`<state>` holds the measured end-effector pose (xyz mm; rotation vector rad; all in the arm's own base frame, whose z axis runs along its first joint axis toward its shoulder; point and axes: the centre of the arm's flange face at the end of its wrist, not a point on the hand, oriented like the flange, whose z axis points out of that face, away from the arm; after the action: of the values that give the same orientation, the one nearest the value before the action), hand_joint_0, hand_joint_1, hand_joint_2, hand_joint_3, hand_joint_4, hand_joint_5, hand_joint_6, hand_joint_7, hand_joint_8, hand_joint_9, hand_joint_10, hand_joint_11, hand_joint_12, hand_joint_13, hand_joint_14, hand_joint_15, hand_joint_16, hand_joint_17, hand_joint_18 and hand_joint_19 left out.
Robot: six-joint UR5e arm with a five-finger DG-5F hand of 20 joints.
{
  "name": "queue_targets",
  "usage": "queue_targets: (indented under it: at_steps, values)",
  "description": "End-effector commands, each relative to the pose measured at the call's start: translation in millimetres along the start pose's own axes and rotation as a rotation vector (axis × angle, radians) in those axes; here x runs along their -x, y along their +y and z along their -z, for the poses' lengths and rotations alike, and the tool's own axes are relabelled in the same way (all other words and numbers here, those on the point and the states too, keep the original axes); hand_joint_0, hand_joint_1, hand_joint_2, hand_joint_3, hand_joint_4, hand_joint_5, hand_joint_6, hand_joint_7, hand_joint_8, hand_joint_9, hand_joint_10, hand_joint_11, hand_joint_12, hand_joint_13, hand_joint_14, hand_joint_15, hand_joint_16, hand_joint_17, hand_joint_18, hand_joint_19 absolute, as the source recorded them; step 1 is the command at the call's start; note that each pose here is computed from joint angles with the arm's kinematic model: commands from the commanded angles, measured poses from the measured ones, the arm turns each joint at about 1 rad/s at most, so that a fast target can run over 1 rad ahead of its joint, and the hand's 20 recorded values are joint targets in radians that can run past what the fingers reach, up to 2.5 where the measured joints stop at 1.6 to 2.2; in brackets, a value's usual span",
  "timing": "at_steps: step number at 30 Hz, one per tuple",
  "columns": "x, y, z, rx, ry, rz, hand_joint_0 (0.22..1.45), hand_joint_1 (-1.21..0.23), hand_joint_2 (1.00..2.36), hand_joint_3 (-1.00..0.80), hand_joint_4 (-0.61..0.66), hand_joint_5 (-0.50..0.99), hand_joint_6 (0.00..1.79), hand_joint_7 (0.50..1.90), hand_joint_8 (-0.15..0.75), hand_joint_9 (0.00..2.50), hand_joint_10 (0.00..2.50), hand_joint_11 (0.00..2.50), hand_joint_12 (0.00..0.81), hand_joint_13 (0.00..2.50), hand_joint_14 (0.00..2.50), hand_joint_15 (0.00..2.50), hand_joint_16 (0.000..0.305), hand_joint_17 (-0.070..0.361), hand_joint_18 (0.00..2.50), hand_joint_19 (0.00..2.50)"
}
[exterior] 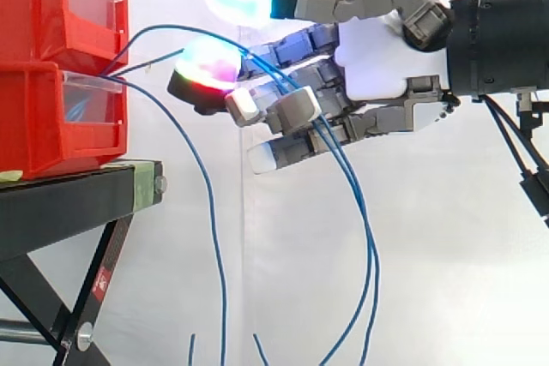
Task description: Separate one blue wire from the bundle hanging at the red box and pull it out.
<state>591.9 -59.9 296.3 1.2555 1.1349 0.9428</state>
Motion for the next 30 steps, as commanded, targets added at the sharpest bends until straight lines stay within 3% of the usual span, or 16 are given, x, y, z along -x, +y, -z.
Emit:
queue_targets:
  at_steps: [1, 9, 19, 30]
  values:
    - [0.0, 0.0, 0.0, 0.000, 0.000, 0.000, 0.57, -0.51, 1.01, -0.41, 0.25, -0.23, 0.86, 0.90, 0.371, 0.88, 0.02, 1.11, 0.413, 1.38, 0.02, 1.22, 0.062, 0.139, 0.73, 0.57]
    - [-0.1, 0.2, -0.2, 0.001, 0.000, -0.001, 0.61, -0.51, 1.01, -0.36, 0.24, -0.22, 0.85, 0.89, 0.372, 0.94, 0.02, 1.14, 0.407, 1.38, 0.02, 1.22, 0.060, 0.134, 0.75, 0.57]
    - [2.6, 0.1, -0.3, -0.001, -0.028, 0.039, 0.62, -0.60, 1.02, -0.29, 0.24, -0.21, 0.86, 0.90, 0.383, 0.97, 0.02, 1.15, 0.407, 1.40, 0.02, 1.22, 0.059, 0.133, 0.77, 0.57]
    - [5.6, 3.6, -2.0, 0.000, -0.062, 0.068, 0.62, -0.61, 1.02, -0.29, 0.24, -0.21, 0.86, 0.91, 0.384, 0.99, 0.02, 1.16, 0.408, 1.41, 0.02, 1.21, 0.059, 0.132, 0.78, 0.57]
